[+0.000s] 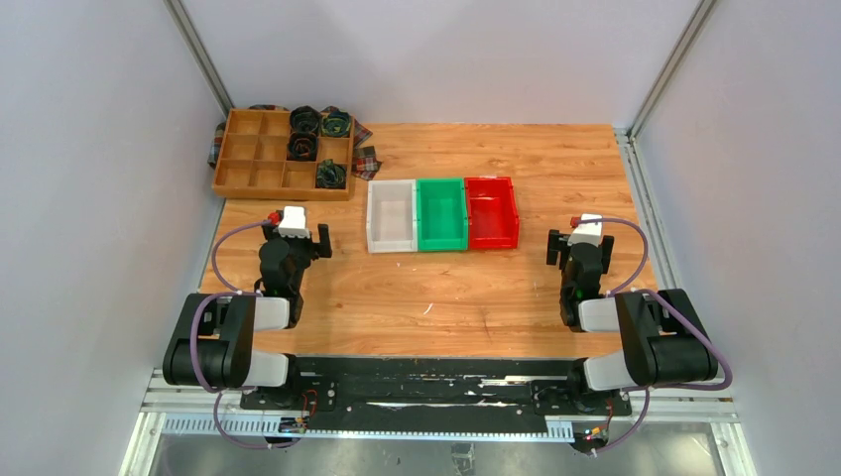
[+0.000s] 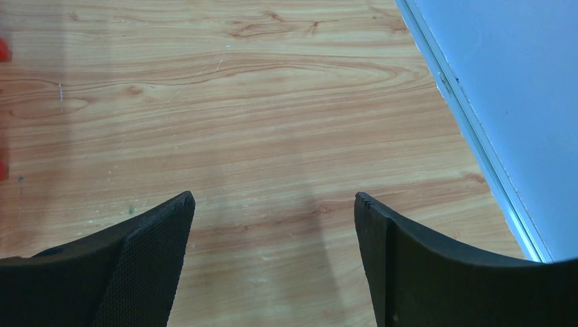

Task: Untangle the cables
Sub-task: Move the cable to the center of the board.

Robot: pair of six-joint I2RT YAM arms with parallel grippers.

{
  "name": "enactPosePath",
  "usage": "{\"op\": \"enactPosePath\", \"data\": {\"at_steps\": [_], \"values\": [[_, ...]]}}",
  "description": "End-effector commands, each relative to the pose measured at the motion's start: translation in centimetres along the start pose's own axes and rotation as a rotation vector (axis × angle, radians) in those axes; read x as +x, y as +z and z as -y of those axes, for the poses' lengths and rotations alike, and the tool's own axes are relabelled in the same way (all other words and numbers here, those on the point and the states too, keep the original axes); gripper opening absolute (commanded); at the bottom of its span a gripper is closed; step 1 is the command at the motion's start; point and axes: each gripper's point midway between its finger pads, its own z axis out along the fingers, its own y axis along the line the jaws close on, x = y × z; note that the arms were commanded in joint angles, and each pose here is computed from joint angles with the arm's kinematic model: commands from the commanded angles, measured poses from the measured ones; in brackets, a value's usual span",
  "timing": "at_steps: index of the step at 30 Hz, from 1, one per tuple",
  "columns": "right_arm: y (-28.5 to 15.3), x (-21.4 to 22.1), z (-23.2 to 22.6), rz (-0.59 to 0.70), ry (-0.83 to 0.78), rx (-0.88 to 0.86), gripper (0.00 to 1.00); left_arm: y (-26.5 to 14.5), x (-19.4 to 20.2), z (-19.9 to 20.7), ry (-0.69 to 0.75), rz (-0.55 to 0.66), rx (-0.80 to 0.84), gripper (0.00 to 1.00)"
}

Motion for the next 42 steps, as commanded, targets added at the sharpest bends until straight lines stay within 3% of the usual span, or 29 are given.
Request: {"op": "enactPosePath", "data": {"at_steps": [1,11,14,16,21,25,27,29,33,38,42], "values": [[0.4,-0.9,0.4,0.031,0.023,0.015,0.87,0.0,-0.2,0.0,0.001,0.011,-0.001,0.98],[0.3,-1.5,0.8,0.055,0.032,0.037,0.87,0.0,-0.7,0.2,0.009,0.023,0.016,0.98],[-0.5,-2.6,1.1,0.074,0.006,0.067,0.87,0.7,-2.0,0.0,0.005,-0.057,0.019,0.98],[-1.1,-3.2,1.9,0.002,0.021,0.14,0.86,1.1,-2.5,0.6,0.053,-0.152,0.077,0.98],[-2.3,-6.2,2.3,-0.17,0.145,0.172,0.87,0.3,-4.0,1.5,0.108,-0.353,0.192,0.98],[-2.9,-10.6,-0.9,-0.143,0.239,-0.032,0.87,-1.3,-6.6,1.7,0.103,-0.468,0.252,0.98],[-3.4,-11.6,0.3,-0.136,0.479,0.09,0.87,-1.8,-7.4,1.2,0.094,-0.507,0.257,0.98],[-4.4,-11.1,-0.2,-0.203,0.594,0.09,0.87,-2.2,-7.4,0.2,0.111,-0.56,0.246,0.98],[-5.7,-11.5,-4.1,-0.219,0.503,-0.179,0.87,-3.0,-5.9,-2.7,0.183,-0.684,0.194,1.0],[-8.1,-12.1,-6.6,-0.187,0.305,-0.205,0.87,-4.3,-2.3,-6.9,0.206,-0.834,0.106,0.96],[-11.0,-12.6,-10.8,-0.152,0.163,-0.347,0.87,-6.0,0.8,-6.4,0.168,-0.945,0.183,0.97]]}}
